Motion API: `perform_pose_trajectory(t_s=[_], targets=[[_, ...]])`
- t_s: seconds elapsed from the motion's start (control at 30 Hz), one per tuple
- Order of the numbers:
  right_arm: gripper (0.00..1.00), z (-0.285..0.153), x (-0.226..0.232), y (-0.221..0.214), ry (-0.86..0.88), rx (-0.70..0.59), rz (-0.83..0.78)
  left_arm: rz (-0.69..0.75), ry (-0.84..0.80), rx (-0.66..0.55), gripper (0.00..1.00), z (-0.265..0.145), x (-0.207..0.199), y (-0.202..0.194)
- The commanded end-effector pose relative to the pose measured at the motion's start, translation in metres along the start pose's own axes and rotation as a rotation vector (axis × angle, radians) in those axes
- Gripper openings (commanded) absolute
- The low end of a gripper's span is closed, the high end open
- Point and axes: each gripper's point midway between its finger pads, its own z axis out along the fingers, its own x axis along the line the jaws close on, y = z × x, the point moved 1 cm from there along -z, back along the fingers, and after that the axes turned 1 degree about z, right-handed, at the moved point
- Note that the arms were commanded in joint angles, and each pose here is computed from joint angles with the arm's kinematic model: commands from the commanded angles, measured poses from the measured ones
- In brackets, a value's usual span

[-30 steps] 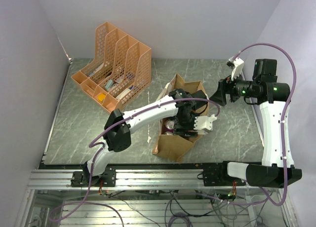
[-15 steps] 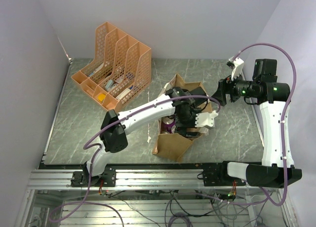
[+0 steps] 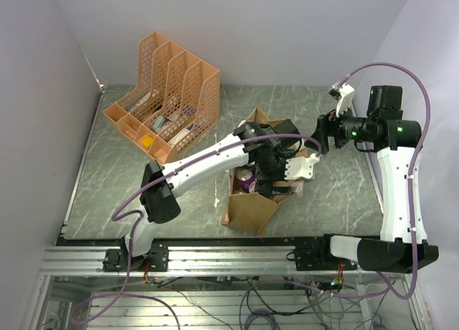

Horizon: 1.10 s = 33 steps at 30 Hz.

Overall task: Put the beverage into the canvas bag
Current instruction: Place the drink in the canvas bag.

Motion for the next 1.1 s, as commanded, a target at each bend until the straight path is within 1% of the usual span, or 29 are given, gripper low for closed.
perform_pose_trajectory(t_s=[0.0, 0.23, 0.37, 0.47, 0.57, 0.6, 0.67, 0.77, 0.8, 0.97, 1.07], targets=[[0.76, -0.003, -0.002, 0.010, -0.004, -0.025, -0.009, 0.041, 0.141, -0.121, 0.96, -0.044, 0.014, 0.030], [0.76, -0.002, -0.008, 0.024, -0.010, -0.043, -0.012, 0.031, 0.250, -0.179, 0.96, -0.075, 0.029, 0.039], [0.78, -0.004, -0.017, 0.037, -0.048, -0.064, -0.003, -0.015, 0.329, -0.241, 0.96, -0.108, 0.047, 0.038], [0.81, -0.007, -0.031, 0.050, -0.123, -0.079, 0.010, -0.060, 0.403, -0.296, 0.99, -0.139, 0.061, 0.034], [0.84, -0.013, -0.054, 0.058, -0.248, -0.083, 0.031, -0.119, 0.489, -0.339, 1.00, -0.171, 0.076, 0.024], [0.85, -0.017, -0.066, 0.060, -0.316, -0.081, 0.041, -0.144, 0.514, -0.350, 1.00, -0.180, 0.081, 0.020], [0.88, -0.027, -0.088, 0.061, -0.440, -0.076, 0.070, -0.197, 0.571, -0.369, 1.00, -0.200, 0.091, 0.008], [0.99, -0.042, -0.116, 0.062, -0.607, -0.068, 0.107, -0.299, 0.667, -0.387, 0.99, -0.229, 0.105, -0.017], [1.00, -0.047, -0.123, 0.063, -0.650, -0.069, 0.115, -0.335, 0.702, -0.388, 0.99, -0.239, 0.109, -0.027], [1.00, -0.062, -0.143, 0.064, -0.788, -0.071, 0.141, -0.567, 0.905, -0.388, 0.99, -0.289, 0.129, -0.093], [1.00, -0.071, -0.151, 0.067, -0.864, -0.097, 0.182, -0.695, 1.022, -0.385, 0.99, -0.317, 0.132, -0.134]])
